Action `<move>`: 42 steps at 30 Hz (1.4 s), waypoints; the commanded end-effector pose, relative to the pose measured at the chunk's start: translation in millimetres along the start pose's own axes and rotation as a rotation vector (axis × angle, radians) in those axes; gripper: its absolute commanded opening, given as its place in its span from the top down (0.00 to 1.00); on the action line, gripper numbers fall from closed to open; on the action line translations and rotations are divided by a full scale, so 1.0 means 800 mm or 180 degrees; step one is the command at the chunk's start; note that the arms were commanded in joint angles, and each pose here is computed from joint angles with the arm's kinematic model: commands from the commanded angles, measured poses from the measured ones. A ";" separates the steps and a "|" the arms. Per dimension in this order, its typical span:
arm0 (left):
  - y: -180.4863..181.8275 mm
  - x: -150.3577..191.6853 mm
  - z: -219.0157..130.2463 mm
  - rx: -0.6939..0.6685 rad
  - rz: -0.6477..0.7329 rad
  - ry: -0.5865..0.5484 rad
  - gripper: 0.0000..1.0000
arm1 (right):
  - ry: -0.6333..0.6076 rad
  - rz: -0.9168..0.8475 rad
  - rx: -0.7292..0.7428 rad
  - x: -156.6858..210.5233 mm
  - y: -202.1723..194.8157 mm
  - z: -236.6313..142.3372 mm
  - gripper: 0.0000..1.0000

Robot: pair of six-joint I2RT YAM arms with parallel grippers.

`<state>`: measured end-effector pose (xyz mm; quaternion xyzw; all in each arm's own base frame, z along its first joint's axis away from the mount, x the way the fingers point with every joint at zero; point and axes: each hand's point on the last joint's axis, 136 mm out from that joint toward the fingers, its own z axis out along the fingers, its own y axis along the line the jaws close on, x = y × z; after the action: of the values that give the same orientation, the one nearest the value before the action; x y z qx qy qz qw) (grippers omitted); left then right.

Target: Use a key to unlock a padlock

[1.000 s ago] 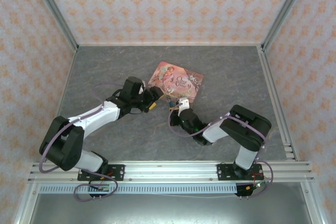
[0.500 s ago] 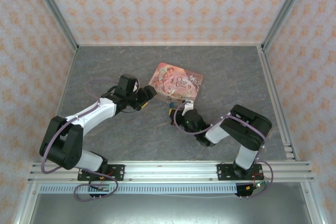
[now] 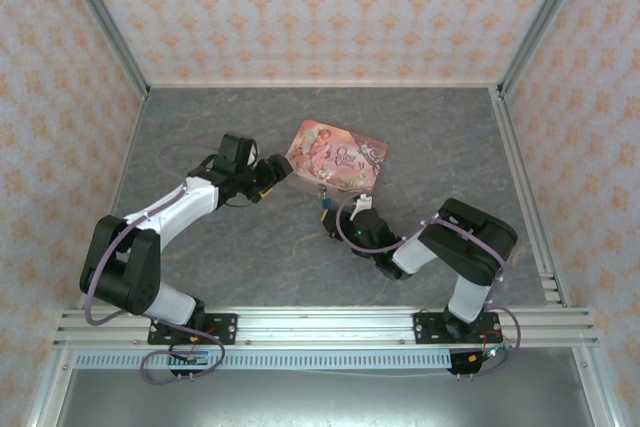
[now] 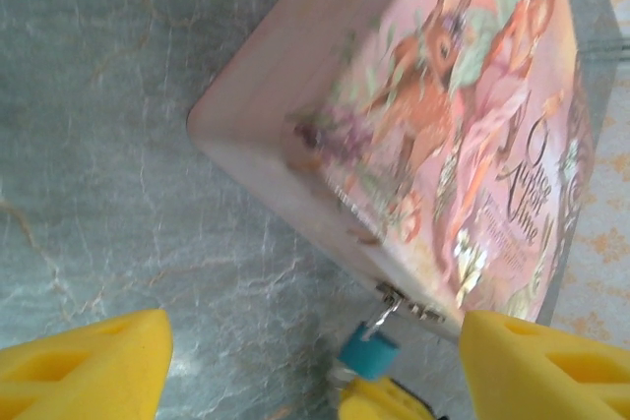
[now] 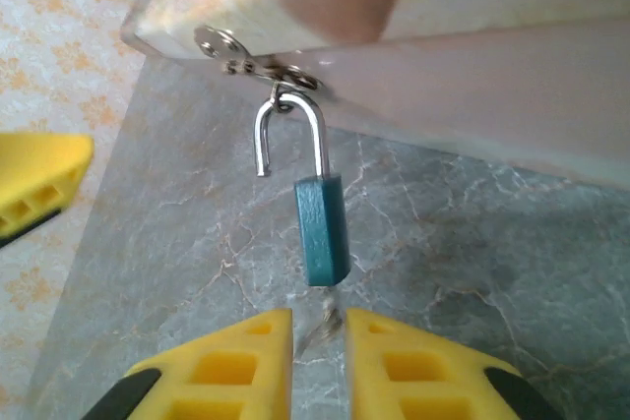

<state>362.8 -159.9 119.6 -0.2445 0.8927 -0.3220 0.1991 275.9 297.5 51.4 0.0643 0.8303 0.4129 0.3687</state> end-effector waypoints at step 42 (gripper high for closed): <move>0.037 0.029 0.072 -0.0173 0.0219 0.0556 0.52 | 0.0002 -0.0689 -0.0520 -0.060 0.030 -0.053 0.19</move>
<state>397.6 -178.7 84.0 -0.1732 0.9075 -0.3356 0.1839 264.3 262.5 93.2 -0.0365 0.8222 0.4135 0.3895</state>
